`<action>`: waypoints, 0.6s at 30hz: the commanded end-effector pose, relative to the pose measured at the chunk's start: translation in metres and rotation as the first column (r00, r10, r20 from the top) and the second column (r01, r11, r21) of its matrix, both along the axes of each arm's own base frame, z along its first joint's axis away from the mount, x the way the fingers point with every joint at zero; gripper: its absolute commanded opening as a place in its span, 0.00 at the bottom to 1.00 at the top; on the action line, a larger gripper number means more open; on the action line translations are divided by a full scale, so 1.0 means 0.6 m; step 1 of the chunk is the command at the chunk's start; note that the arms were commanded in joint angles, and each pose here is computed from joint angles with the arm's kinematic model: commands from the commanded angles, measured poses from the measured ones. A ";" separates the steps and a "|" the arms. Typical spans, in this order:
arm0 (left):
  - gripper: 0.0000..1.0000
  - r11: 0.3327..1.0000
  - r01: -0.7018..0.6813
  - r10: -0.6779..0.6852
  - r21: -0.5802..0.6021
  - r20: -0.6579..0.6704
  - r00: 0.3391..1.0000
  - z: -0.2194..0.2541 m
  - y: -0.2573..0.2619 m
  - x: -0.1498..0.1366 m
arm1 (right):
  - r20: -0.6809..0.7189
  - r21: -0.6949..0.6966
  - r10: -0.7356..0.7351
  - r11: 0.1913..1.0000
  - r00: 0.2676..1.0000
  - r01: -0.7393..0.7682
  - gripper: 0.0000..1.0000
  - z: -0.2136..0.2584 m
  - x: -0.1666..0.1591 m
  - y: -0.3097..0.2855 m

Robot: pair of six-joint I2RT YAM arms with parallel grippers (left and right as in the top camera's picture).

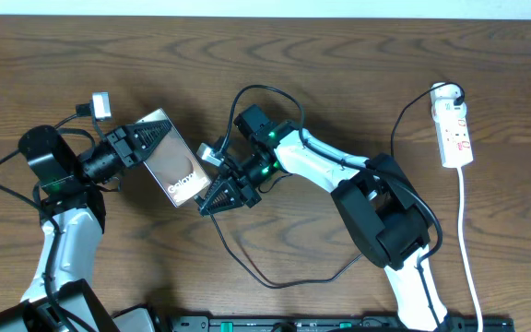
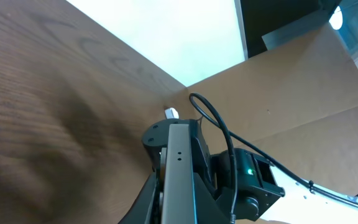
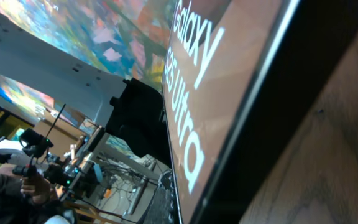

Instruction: Plug charger to phone and switch on socket

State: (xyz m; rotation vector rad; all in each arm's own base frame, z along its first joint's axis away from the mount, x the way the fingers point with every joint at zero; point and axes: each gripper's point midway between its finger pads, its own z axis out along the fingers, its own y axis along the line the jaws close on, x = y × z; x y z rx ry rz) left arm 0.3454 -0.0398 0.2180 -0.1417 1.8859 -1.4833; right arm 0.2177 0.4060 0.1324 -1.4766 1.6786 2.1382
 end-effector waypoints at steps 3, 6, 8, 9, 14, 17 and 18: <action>0.08 0.997 0.073 -0.073 -0.006 0.028 0.997 0.009 -0.013 -0.015 | -0.061 -0.005 -0.011 1.000 0.998 0.010 0.01 0.014 0.015 -0.003; 0.07 0.997 0.072 -0.072 -0.006 0.029 0.997 0.009 -0.013 -0.015 | -0.065 -0.009 -0.011 1.000 0.998 0.011 0.01 0.015 0.017 -0.001; 0.07 0.997 0.072 -0.072 -0.006 0.028 0.997 0.009 -0.013 -0.015 | -0.069 -0.012 -0.011 1.000 0.998 0.011 0.01 0.015 0.018 0.000; 0.07 0.997 0.072 -0.072 -0.006 0.029 0.997 0.009 -0.013 -0.015 | -0.072 -0.014 -0.012 1.000 0.997 0.011 0.01 0.015 0.018 0.000; 0.07 0.997 0.072 -0.072 -0.005 0.029 0.997 0.009 -0.013 -0.015 | -0.068 -0.011 -0.012 1.000 0.998 0.011 0.01 0.016 0.020 0.001; 0.08 0.998 0.069 -0.069 -0.004 0.029 0.997 0.009 -0.013 -0.014 | -0.069 -0.012 -0.012 1.000 0.998 0.011 0.01 0.017 0.022 0.003; 0.07 0.998 0.068 -0.068 -0.004 0.029 0.997 0.009 -0.013 -0.014 | -0.070 -0.013 -0.012 1.000 0.997 0.012 0.01 0.018 0.023 0.004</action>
